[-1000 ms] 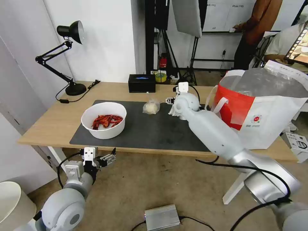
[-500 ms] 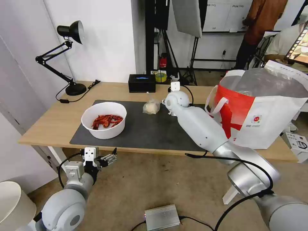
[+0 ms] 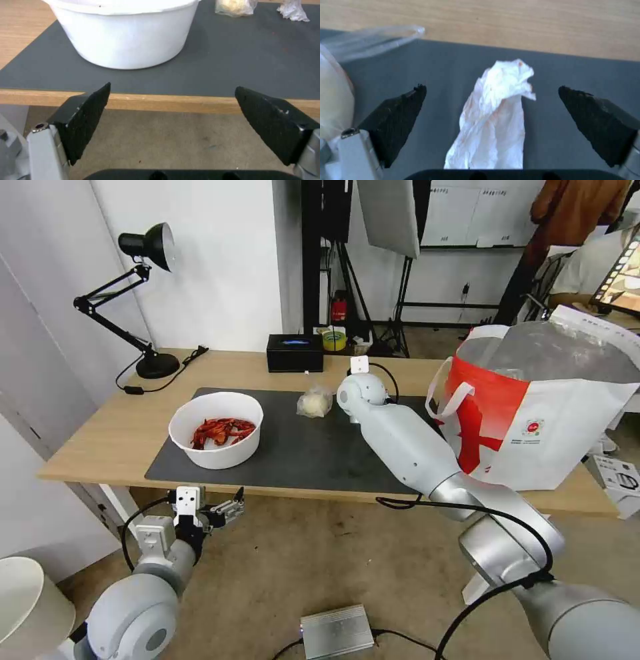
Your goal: Pick up the trash from the table and place it into the takeout bag.
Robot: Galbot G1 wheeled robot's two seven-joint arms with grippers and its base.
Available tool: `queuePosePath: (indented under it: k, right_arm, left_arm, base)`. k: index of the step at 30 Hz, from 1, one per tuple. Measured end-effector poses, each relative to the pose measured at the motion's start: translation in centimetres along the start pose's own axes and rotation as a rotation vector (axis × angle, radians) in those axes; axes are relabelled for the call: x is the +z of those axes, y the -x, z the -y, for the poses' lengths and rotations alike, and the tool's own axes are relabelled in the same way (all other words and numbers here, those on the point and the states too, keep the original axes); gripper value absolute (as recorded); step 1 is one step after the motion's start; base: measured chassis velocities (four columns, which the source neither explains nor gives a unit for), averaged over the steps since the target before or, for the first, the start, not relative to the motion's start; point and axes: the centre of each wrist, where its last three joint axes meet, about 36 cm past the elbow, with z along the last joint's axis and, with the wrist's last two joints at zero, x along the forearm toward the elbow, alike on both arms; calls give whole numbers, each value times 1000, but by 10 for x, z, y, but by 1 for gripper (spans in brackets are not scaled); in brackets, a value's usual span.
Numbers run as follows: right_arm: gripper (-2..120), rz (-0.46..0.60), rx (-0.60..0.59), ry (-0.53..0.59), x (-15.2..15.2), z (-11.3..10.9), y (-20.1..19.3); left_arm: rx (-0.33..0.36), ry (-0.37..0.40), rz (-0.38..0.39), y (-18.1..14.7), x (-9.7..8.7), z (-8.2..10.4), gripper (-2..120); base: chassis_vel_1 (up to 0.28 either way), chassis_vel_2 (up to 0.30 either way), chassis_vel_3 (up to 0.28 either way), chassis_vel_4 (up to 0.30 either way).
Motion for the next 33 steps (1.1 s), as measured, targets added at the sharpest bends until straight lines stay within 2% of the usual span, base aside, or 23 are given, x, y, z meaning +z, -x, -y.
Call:
queuePosePath:
  k: [9,13,17,18,21,22,26,28,30,31,33]
  right_arm:
    - [99,-34,-1,13,6,0,8]
    - [89,-40,-5,16,8,-1,9]
    - [71,-52,-13,26,10,-5,9]
    - [71,-52,-13,26,10,-5,9]
    - [58,-59,-18,35,11,-6,9]
    - [58,-59,-18,35,11,-6,9]
    - [38,-63,-18,40,12,-4,10]
    - [36,-63,-18,40,13,-4,10]
    - [26,-62,-19,46,13,-2,9]
    - [26,-62,-19,46,13,-2,9]
    - [14,-54,-22,52,12,0,6]
  left_arm:
    - [5,-6,-4,-3,1,2,100]
    - [5,-6,-2,-3,0,2,100]
    - [6,-4,1,-4,-1,2,100]
    - [6,-4,1,-4,-1,2,100]
    - [5,-1,3,-3,-2,1,100]
    - [5,-1,3,-3,-2,1,100]
    - [6,0,5,-3,-3,1,100]
    - [7,0,5,-3,-3,1,100]
    - [8,-2,4,-3,-2,2,100]
    - [8,-2,4,-3,-2,2,100]
    - [8,-2,2,-2,-2,2,100]
  base:
    - [0,0,0,0]
    - [0,0,0,0]
    - [0,0,0,0]
    - [0,0,0,0]
    - [0,0,0,0]
    - [0,0,0,0]
    - [0,0,0,0]
    - [0,0,0,0]
    - [0,0,0,0]
    - [0,0,0,0]
    - [0,0,0,0]
